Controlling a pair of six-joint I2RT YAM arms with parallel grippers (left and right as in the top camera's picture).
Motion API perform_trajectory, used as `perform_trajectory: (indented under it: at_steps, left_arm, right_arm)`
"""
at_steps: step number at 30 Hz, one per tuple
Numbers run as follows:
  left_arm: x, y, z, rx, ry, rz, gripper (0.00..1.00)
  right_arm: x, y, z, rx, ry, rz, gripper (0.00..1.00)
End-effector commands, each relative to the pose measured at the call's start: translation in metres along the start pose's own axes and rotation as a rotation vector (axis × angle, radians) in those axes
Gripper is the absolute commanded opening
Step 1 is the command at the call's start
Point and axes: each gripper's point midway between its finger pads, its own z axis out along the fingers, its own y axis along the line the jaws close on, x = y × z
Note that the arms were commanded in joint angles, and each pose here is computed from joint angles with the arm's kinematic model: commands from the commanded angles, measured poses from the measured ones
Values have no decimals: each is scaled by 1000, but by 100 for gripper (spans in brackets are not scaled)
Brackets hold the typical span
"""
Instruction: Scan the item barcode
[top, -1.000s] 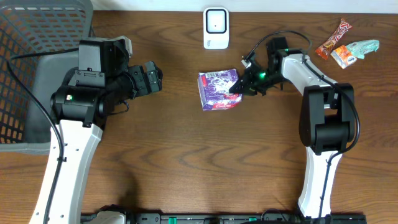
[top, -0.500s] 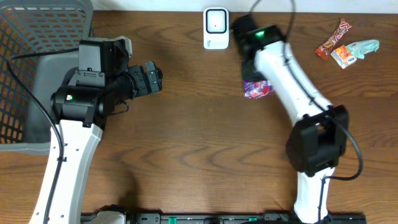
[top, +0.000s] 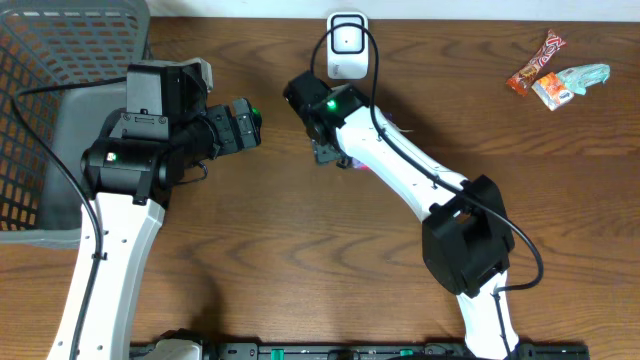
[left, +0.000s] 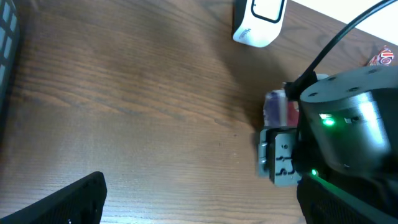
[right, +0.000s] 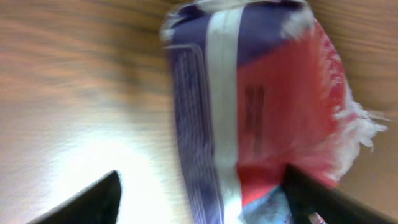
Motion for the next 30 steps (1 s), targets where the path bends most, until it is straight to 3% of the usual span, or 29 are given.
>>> perform_trajectory:
  at_steps: [1, 3, 5, 9, 13, 17, 22, 24, 26, 28, 29, 30]
  left_arm:
    - [-1, 1, -3, -5, -10, 10, 98]
    - [-1, 1, -3, -5, -10, 10, 98]
    - [-1, 1, -3, -5, -10, 10, 98]
    - [-1, 1, -3, -5, -10, 10, 98]
    - [-1, 1, -3, -5, -10, 10, 98]
    - [-1, 1, -3, -5, -10, 10, 98]
    - [-1, 1, -3, -5, -10, 10, 98]
    - [-1, 1, -3, -5, -10, 10, 98]
    - [-1, 1, -3, -5, -10, 10, 98]
    - [-1, 1, -3, -5, -10, 10, 98]
    - [-1, 1, -3, -5, -10, 10, 98]
    - [-1, 1, -3, -5, -10, 10, 98]
  right_arm:
    - [-36, -10, -35, -90, -60, 67, 75]
    - [-56, -37, -54, -93, -88, 96, 69]
    - [-66, -61, -59, -98, -91, 113, 69]
    - [-58, -84, -46, -270, 23, 61, 64]
    - [-34, -78, -20, -518, 149, 26, 66]
    - [-21, -50, 5, -759, 175, 36, 68]
    - [5, -33, 48, -791, 213, 85, 76]
    - [17, -26, 61, -792, 229, 92, 74]
    - [27, -20, 71, -789, 247, 114, 56]
    - [29, -19, 76, -785, 256, 153, 15]
    - [26, -19, 76, -786, 250, 167, 2]
    - [21, -19, 75, -787, 240, 189, 1]
